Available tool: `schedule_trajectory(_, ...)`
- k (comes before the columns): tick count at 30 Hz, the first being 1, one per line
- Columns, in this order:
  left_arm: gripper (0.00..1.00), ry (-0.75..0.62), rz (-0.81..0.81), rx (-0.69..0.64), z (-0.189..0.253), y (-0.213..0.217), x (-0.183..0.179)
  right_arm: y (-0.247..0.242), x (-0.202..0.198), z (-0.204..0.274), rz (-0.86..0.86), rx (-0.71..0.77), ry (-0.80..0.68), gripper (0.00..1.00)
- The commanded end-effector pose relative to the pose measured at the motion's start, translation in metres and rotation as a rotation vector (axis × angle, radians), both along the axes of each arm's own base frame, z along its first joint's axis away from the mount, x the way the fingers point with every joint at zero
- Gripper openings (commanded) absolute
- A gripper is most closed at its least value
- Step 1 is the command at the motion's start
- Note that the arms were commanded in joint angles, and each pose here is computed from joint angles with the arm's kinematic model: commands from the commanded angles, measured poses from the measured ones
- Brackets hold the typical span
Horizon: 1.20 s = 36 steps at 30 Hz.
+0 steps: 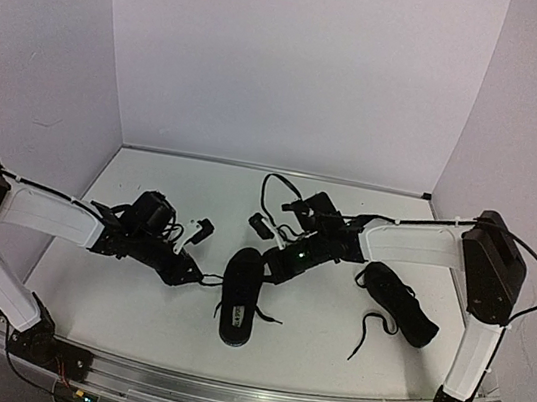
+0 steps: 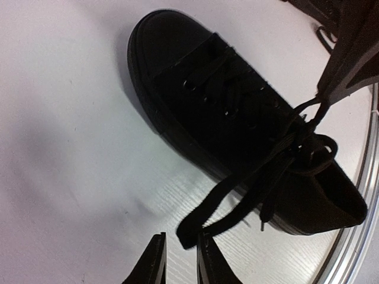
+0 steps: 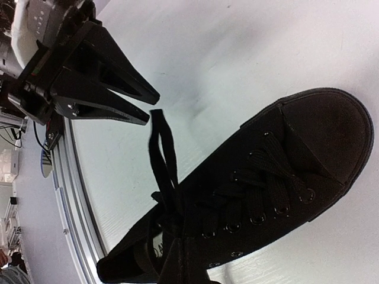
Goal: Tie the shoes
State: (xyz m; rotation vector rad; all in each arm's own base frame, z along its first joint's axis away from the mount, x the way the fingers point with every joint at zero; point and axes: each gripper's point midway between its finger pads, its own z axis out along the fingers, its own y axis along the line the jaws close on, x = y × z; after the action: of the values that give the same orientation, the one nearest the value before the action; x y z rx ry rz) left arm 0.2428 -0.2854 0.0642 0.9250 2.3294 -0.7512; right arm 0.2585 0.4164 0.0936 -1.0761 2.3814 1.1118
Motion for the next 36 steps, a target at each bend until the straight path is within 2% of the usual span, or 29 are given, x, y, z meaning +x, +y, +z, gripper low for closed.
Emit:
schedule_trajectory(1, 0.27, -0.188, -0.057, -0.155, 0.058, -0.016, 0.007, 0.011, 0.003, 0.028, 0.025, 0.079, -0.018, 0.0)
schedule_trajectory(6, 0.38, -0.357, -0.15, -0.196, 0.085, -0.022, -0.008, 0.014, 0.0, 0.024, 0.032, 0.079, -0.006, 0.0)
schedule_trajectory(9, 0.39, -0.483, -0.285, -0.206, 0.092, -0.034, -0.031, 0.014, 0.001, 0.021, 0.028, 0.076, -0.002, 0.0)
schedule_trajectory(13, 0.35, -0.611, -0.437, -0.136, 0.084, -0.052, -0.048, 0.014, 0.001, 0.019, 0.024, 0.074, 0.005, 0.0)
schedule_trajectory(24, 0.28, -0.669, -0.61, -0.002, 0.049, -0.08, -0.041, 0.012, -0.001, 0.012, 0.013, 0.066, 0.021, 0.0)
schedule_trajectory(36, 0.23, -0.69, -0.667, 0.028, 0.037, -0.087, -0.041, 0.014, -0.001, 0.009, 0.017, 0.07, 0.031, 0.0)
